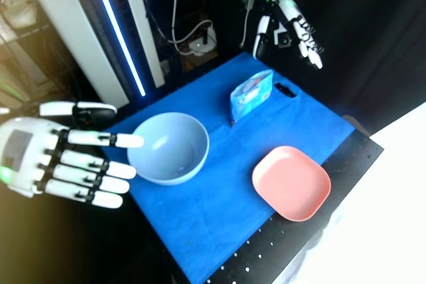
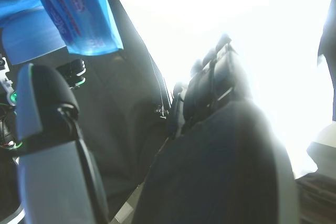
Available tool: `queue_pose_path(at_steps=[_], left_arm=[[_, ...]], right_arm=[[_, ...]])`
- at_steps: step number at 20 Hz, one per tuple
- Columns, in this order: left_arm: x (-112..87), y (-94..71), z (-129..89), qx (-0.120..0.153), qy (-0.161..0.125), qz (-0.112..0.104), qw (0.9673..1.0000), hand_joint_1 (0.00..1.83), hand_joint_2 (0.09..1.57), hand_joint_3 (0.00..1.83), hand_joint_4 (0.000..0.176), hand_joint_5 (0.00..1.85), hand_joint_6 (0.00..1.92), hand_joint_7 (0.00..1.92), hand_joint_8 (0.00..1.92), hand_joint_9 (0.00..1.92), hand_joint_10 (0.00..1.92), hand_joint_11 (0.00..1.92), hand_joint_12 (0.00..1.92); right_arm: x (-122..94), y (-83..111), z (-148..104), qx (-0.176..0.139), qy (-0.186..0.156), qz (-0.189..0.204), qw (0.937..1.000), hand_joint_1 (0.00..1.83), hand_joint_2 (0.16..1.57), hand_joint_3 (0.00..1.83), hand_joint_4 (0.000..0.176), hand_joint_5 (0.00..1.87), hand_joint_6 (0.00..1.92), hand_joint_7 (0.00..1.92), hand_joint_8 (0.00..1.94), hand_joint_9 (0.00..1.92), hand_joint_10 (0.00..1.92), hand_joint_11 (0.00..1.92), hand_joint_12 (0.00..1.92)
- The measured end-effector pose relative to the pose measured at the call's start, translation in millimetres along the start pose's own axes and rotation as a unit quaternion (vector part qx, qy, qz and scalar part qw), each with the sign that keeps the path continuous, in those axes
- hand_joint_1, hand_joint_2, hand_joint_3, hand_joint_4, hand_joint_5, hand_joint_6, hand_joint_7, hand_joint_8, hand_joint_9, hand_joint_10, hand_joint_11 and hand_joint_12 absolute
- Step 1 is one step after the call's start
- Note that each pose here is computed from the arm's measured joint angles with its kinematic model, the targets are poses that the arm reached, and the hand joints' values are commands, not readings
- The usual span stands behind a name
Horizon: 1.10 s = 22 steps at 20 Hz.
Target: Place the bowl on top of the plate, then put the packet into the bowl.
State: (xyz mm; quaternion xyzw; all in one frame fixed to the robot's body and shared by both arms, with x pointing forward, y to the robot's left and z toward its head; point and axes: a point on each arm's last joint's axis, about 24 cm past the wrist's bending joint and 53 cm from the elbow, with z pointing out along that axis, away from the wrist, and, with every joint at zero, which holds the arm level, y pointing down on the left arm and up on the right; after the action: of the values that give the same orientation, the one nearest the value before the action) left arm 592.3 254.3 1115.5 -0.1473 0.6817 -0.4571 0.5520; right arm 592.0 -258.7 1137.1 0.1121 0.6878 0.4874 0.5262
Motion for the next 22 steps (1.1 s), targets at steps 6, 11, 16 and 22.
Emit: queue_pose_path(at_steps=[6,11,16,22], left_arm=[[0.0,0.2,0.0,0.000,0.000,0.000,1.0000,0.40,0.90,0.00,0.160,0.15,0.00,0.00,0.00,0.00,0.00,0.00,0.00],[0.8,0.7,0.0,-0.001,0.000,-0.001,1.0000,0.45,0.91,0.00,0.148,0.11,0.00,0.00,0.00,0.00,0.00,0.00,0.00],[1.6,0.4,0.0,0.000,0.001,-0.001,1.0000,0.48,0.92,0.00,0.138,0.10,0.00,0.00,0.00,0.00,0.00,0.00,0.00],[1.9,1.2,0.0,-0.002,0.002,-0.001,1.0000,0.48,0.94,0.01,0.145,0.11,0.00,0.00,0.00,0.00,0.00,0.00,0.00]], right_arm=[[0.5,2.9,2.9,-0.005,0.001,0.000,1.0000,0.60,0.97,0.00,0.048,0.05,0.00,0.07,0.00,0.08,0.00,0.00,0.33],[10.2,28.9,13.1,-0.053,0.020,-0.005,0.9984,0.59,0.85,0.00,0.103,0.00,0.00,0.00,0.00,0.00,0.00,0.00,0.00],[30.8,38.0,23.8,-0.062,0.069,-0.024,0.9954,0.50,0.83,0.00,0.111,0.00,0.00,0.00,0.00,0.00,0.00,0.00,0.00],[52.9,2.9,26.4,0.003,0.135,-0.071,0.9882,0.61,0.83,0.00,0.150,0.04,0.01,0.00,0.00,0.00,0.00,0.00,0.00]])
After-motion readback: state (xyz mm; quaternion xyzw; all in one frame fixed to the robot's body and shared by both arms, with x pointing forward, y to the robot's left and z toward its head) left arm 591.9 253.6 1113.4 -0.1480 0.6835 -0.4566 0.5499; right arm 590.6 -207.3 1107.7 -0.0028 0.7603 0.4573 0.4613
